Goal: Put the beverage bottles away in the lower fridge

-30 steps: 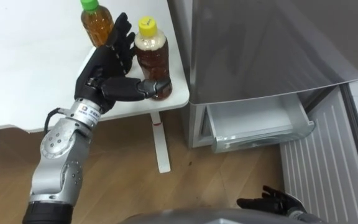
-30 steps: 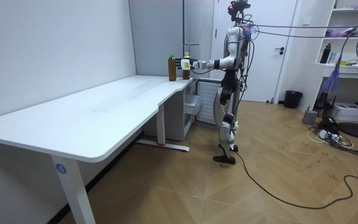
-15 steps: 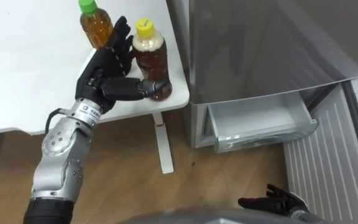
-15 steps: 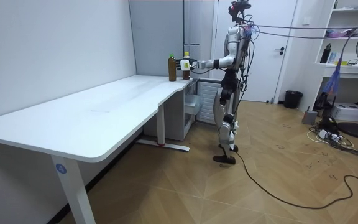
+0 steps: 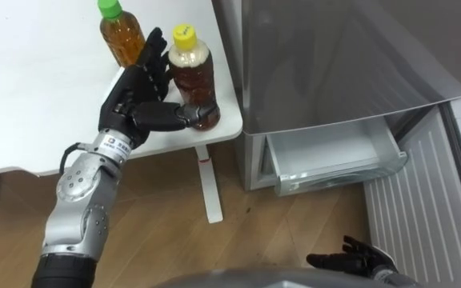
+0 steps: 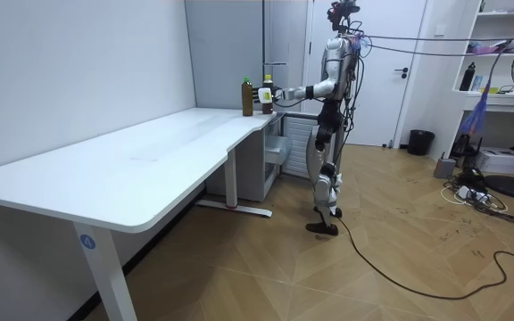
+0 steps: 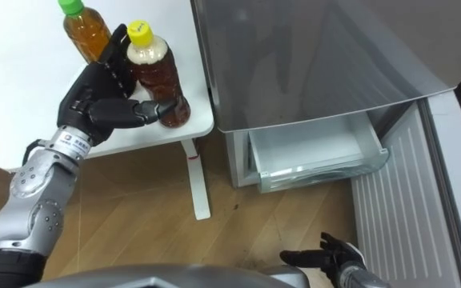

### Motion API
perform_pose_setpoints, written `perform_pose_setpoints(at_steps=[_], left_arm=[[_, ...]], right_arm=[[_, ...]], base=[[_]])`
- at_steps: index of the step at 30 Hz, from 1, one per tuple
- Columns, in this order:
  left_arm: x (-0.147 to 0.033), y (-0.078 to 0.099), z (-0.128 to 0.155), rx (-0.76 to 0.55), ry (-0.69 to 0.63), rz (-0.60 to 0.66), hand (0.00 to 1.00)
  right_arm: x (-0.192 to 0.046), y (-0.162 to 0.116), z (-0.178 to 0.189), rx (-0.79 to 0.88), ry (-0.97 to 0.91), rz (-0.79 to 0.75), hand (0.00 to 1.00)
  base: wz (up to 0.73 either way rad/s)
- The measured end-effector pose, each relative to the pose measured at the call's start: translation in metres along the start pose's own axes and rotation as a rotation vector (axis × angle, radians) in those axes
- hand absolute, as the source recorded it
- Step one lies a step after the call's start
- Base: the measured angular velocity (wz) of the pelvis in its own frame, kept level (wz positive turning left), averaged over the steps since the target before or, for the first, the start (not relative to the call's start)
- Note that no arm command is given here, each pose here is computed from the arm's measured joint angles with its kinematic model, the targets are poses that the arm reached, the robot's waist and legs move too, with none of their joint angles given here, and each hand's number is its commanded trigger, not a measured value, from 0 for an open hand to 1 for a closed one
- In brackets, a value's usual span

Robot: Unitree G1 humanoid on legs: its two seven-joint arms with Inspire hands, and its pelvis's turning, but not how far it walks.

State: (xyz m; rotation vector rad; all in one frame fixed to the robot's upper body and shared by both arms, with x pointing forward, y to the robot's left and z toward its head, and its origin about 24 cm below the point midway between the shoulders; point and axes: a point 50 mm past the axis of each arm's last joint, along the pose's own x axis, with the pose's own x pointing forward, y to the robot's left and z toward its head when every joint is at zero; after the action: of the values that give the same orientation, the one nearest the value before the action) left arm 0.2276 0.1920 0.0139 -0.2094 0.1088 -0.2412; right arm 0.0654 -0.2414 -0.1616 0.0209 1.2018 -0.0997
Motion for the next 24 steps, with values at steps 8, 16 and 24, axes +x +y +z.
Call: perform_pose_setpoints(at_steps=[8, 16, 24], left_arm=[[0.010, -0.005, 0.007, 0.009, -0.026, -0.024, 0.00], [0.011, -0.005, -0.004, -0.002, 0.023, -0.015, 0.00], [0.014, -0.005, -0.001, 0.004, 0.015, -0.020, 0.00]], right_arm=[[0.000, 0.001, 0.002, 0.002, -0.005, 0.007, 0.00], [0.000, 0.001, 0.001, 0.001, -0.004, 0.006, 0.00], [0.000, 0.001, 0.002, 0.004, -0.010, 0.008, 0.00]], base=[[0.00], [0.00], [-0.02]])
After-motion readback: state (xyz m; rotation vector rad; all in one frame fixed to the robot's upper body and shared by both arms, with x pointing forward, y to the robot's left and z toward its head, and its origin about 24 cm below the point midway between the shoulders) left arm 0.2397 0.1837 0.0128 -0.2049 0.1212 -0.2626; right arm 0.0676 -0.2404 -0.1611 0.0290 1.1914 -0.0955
